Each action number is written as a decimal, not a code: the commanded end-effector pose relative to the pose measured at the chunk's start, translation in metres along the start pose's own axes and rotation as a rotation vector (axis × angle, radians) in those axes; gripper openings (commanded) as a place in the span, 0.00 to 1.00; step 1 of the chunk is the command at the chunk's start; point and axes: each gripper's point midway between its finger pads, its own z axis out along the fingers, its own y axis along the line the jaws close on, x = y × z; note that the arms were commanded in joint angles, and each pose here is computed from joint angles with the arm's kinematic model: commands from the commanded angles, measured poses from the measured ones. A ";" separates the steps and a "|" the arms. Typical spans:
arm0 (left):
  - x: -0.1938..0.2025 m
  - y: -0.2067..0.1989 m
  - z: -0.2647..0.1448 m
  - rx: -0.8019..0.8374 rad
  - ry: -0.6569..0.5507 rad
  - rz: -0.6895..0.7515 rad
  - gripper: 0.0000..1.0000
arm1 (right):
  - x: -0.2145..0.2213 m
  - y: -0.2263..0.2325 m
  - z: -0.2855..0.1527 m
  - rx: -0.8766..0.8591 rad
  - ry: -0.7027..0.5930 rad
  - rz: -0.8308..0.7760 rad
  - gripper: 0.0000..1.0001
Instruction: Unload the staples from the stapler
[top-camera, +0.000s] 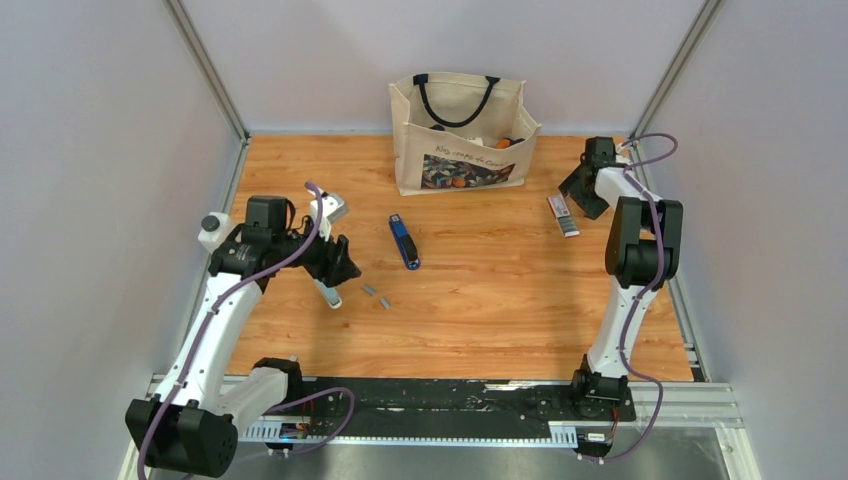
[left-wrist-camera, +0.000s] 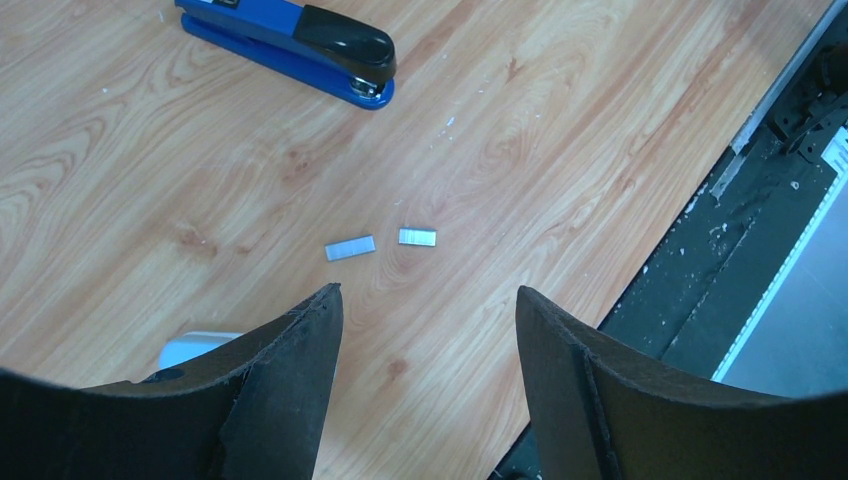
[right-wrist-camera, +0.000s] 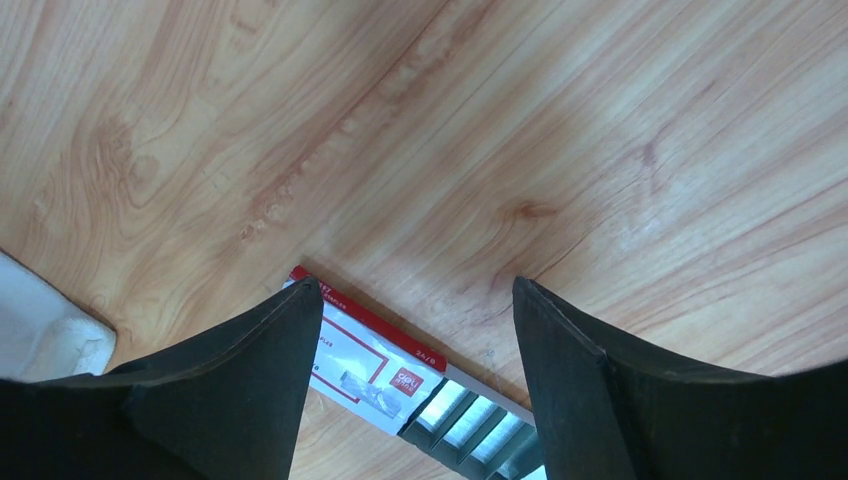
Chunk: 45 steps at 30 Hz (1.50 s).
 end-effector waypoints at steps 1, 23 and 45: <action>-0.003 -0.002 0.001 0.024 -0.018 0.026 0.72 | -0.027 0.012 -0.016 -0.050 -0.067 0.048 0.74; -0.006 -0.008 -0.009 0.010 -0.038 0.060 0.73 | 0.010 -0.003 -0.004 0.145 0.047 -0.087 0.72; -0.006 -0.023 -0.026 -0.003 -0.072 0.113 0.73 | 0.089 -0.006 -0.027 0.137 0.121 -0.193 0.71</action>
